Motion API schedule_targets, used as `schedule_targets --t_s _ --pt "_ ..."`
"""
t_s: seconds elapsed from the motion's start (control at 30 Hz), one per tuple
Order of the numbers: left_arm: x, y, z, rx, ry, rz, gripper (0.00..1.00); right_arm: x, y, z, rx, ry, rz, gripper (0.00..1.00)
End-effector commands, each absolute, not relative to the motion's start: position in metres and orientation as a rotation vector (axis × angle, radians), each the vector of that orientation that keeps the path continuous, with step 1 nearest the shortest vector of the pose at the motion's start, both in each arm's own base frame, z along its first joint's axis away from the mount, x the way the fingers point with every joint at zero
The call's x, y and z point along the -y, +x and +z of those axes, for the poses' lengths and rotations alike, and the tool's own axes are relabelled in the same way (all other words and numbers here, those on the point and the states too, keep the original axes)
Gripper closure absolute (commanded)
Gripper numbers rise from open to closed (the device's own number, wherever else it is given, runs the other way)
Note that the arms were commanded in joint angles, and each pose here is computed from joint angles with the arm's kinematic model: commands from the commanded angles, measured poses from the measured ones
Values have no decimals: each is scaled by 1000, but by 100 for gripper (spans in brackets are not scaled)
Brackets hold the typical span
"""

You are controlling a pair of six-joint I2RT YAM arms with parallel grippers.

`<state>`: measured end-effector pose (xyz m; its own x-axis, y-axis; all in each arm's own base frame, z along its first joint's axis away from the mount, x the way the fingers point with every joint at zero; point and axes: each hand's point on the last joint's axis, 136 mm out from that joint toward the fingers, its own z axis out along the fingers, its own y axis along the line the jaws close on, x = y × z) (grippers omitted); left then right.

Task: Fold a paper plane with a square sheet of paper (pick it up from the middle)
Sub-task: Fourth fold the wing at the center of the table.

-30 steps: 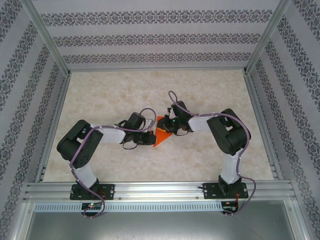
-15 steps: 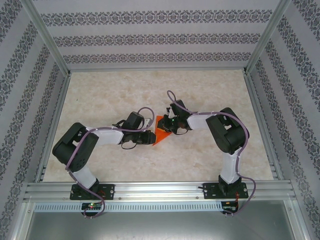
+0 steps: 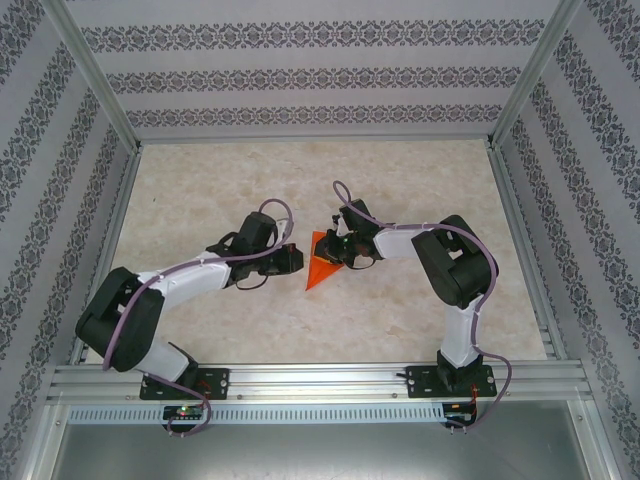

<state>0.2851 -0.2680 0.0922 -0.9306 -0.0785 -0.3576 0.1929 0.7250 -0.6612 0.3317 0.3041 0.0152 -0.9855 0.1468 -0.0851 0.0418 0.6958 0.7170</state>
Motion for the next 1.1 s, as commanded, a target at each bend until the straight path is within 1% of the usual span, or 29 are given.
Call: schedule_targets --t_s 0.0,0.1,0.17,0.23,0.43,0.67,0.83,1.0,1.07 --pt "279 291 95 -2585 77 -1116 91 -294 314 -17 -2873 176 1042 87" --pt "281 291 82 -2621 77 -1119 89 -295 316 -14 -2865 180 1045 86" --pt "280 290 75 -2642 71 -1104 81 -296 317 -12 -2861 182 1052 86" --pt "279 288 67 -2673 71 -1088 76 -297 318 -11 -2854 183 1057 86" --pt "286 276 49 -2737 101 -1128 74 -299 318 -8 -2847 180 1065 85" --pt "289 277 41 -2755 108 -1107 75 -300 318 -7 -2843 173 1072 85" --pt "294 277 36 -2762 117 -1125 81 -302 319 -5 -2836 170 1084 85" --pt "298 278 35 -2755 119 -1155 82 -302 320 -5 -2833 172 1088 84" --pt "299 279 36 -2748 115 -1160 80 -303 320 -5 -2833 171 1091 84"
